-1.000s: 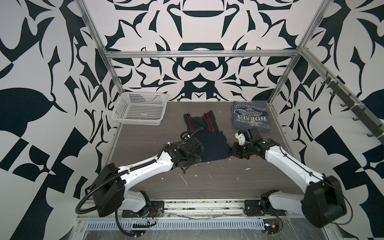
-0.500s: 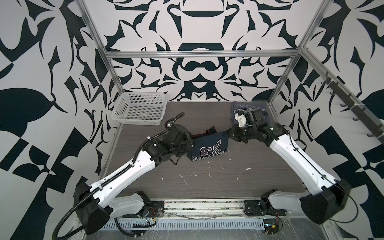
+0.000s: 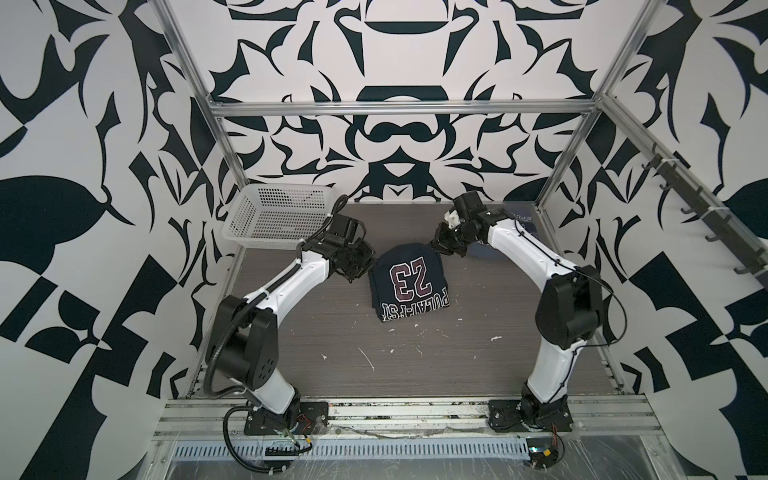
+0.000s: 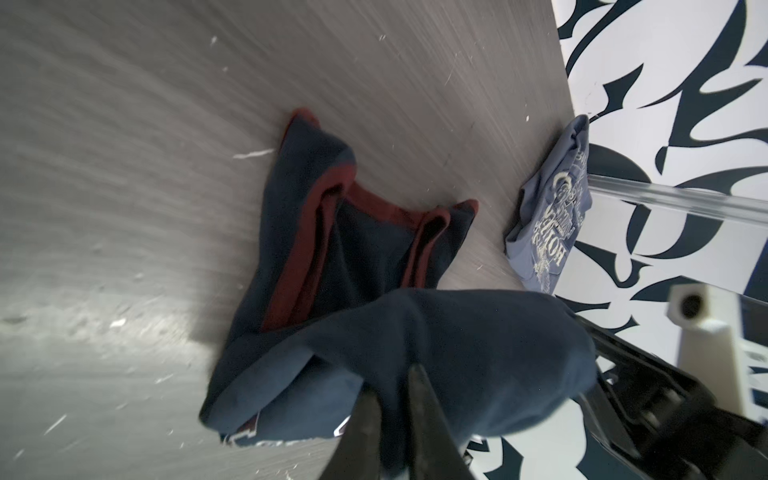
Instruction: Fold and stack the tank tops
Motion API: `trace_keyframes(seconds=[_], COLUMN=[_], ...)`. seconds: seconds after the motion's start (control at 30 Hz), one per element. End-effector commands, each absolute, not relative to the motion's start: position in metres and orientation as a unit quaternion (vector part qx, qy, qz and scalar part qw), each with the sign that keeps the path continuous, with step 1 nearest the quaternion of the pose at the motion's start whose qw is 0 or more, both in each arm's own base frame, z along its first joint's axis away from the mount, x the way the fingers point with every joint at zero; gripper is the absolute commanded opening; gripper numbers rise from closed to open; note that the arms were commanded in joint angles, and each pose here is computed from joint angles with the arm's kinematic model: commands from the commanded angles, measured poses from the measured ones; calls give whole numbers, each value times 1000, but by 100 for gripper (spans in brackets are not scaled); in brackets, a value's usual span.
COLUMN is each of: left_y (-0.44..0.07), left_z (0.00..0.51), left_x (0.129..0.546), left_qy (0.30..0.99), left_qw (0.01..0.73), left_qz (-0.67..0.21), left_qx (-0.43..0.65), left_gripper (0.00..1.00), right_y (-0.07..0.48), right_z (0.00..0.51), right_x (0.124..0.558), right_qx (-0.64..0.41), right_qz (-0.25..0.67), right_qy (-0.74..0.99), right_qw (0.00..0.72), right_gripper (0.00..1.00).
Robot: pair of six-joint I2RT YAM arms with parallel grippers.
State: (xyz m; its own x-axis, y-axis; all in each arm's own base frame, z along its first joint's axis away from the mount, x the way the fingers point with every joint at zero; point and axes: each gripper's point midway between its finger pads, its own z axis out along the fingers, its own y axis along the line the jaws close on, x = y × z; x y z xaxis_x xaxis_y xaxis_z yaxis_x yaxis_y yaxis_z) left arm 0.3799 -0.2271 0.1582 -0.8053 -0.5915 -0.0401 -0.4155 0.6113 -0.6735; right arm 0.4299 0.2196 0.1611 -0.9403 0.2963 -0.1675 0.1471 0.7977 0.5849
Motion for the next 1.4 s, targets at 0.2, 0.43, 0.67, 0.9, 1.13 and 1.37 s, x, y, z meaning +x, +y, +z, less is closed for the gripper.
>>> trace_keyframes(seconds=[0.2, 0.43, 0.67, 0.9, 1.13, 1.37], left_y=[-202, -172, -181, -208, -223, -239], left_z=[122, 114, 131, 94, 61, 34], left_x=[440, 470, 419, 380, 379, 381], left_qy=[880, 887, 926, 941, 939, 939], left_qw=[108, 126, 177, 135, 106, 72], left_qz=[-321, -282, -210, -218, -246, -259], left_qx=[-332, -342, -260, -221, -217, -213], left_gripper=[24, 53, 81, 94, 96, 87], right_y=[231, 220, 192, 188, 189, 195], right_z=[152, 163, 166, 133, 82, 55], right_x=[501, 525, 472, 432, 431, 427], right_qx=[109, 80, 42, 23, 20, 31], right_qz=[319, 288, 245, 262, 246, 260], right_qy=[928, 936, 947, 944, 957, 958], right_qw=[156, 184, 202, 197, 151, 120], right_gripper=[6, 55, 72, 93, 96, 85])
